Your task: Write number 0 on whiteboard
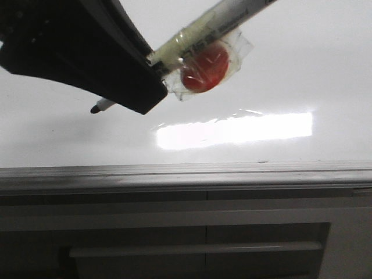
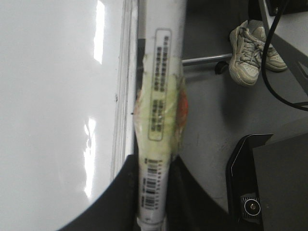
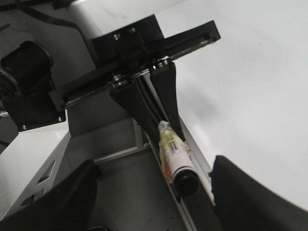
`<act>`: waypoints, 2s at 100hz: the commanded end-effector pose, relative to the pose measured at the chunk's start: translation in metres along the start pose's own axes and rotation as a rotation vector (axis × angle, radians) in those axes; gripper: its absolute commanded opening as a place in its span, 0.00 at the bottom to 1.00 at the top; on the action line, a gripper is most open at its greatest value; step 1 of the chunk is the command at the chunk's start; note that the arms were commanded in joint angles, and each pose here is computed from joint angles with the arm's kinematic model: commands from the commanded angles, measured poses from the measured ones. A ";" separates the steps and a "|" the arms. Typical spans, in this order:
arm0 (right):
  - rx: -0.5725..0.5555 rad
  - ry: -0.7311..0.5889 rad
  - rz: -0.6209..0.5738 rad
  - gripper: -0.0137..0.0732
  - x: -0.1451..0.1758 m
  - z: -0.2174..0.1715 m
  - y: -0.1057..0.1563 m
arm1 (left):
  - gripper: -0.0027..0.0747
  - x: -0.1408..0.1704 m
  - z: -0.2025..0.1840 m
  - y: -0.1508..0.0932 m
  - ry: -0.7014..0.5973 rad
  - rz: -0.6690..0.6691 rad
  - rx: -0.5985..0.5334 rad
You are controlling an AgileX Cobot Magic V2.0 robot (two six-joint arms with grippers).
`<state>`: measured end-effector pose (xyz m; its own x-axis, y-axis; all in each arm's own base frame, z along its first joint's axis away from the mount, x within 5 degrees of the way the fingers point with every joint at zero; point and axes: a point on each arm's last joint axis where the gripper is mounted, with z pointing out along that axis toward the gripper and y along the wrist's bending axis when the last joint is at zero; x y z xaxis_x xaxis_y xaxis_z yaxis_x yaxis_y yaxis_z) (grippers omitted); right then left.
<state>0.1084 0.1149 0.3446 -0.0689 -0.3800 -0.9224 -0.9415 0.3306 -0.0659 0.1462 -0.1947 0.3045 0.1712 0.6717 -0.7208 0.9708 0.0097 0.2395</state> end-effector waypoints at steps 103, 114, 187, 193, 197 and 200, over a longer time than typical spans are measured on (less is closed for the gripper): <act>-0.062 -0.011 0.025 0.08 -0.011 0.047 -0.004 | 0.01 -0.021 -0.026 -0.004 -0.133 -0.007 -0.069; -0.049 -0.011 0.020 0.08 -0.011 0.047 -0.005 | 0.01 -0.022 -0.030 -0.005 -0.143 -0.004 -0.076; 0.112 -0.060 -0.057 0.08 -0.018 0.010 -0.001 | 0.65 -0.035 -0.049 -0.010 -0.282 -0.095 -0.102; 0.157 -0.015 -0.056 0.08 -0.012 0.005 -0.003 | 0.59 -0.037 -0.061 -0.011 -0.318 -0.114 -0.153; 0.185 0.003 -0.040 0.08 -0.008 -0.001 -0.003 | 0.54 -0.037 -0.070 -0.011 -0.346 -0.139 -0.201; 0.200 0.016 -0.042 0.08 -0.005 -0.003 -0.003 | 0.51 -0.035 -0.075 -0.010 -0.365 -0.161 -0.241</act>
<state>0.1117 0.1248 0.3432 -0.0213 -0.4253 -0.9048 -0.9020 0.3985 -0.1661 0.1204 -0.1758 0.3488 0.1397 0.4777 -0.8674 0.9624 0.1405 0.2324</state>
